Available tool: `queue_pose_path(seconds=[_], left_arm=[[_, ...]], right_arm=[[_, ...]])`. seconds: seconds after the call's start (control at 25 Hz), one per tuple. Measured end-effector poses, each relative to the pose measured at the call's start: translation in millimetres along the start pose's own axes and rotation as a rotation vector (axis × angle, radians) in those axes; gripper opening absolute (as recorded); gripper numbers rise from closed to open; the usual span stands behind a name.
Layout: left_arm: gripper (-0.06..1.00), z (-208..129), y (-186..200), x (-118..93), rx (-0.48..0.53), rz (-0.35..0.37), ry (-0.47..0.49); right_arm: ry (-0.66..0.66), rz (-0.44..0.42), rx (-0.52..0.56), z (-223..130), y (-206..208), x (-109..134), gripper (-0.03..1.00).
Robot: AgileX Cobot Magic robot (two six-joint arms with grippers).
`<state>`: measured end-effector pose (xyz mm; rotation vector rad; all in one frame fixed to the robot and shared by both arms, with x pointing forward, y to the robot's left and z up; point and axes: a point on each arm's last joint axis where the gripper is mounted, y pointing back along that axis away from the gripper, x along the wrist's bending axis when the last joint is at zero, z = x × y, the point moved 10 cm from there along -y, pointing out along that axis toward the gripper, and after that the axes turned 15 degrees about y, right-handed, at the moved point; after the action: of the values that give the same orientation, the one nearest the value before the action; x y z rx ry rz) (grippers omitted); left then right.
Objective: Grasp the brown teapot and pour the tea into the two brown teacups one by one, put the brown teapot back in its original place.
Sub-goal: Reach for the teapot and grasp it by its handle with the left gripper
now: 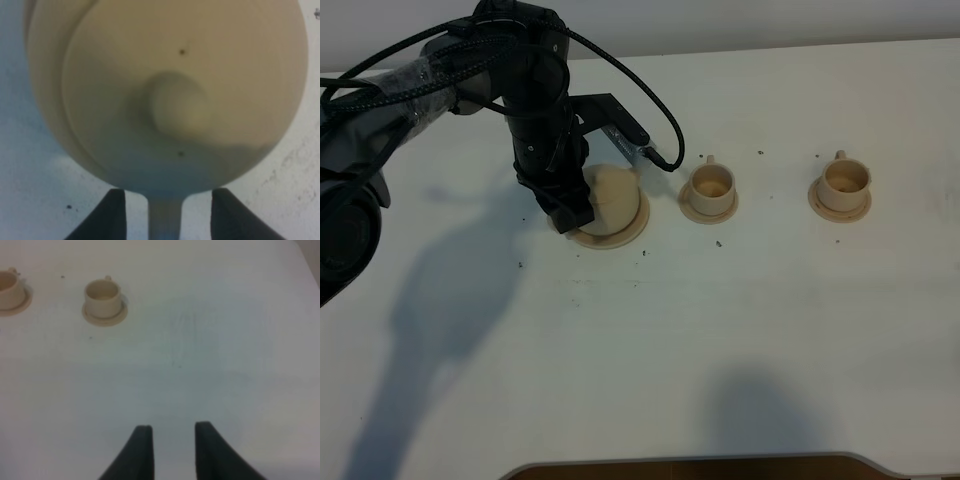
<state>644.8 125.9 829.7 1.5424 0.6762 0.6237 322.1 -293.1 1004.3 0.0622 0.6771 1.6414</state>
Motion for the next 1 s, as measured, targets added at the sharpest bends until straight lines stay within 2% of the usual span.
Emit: queue_pose_path(seconds=[0.8,1.0], left_arm=[[0.35,8,12,3,-0.033,0.01,0.001],[0.27,8,12,1,-0.033,0.0,0.004]], right_arm=[[0.0,0.0,0.0,0,0,0,0.23],[0.0,0.0,0.0,0,0,0,0.23]])
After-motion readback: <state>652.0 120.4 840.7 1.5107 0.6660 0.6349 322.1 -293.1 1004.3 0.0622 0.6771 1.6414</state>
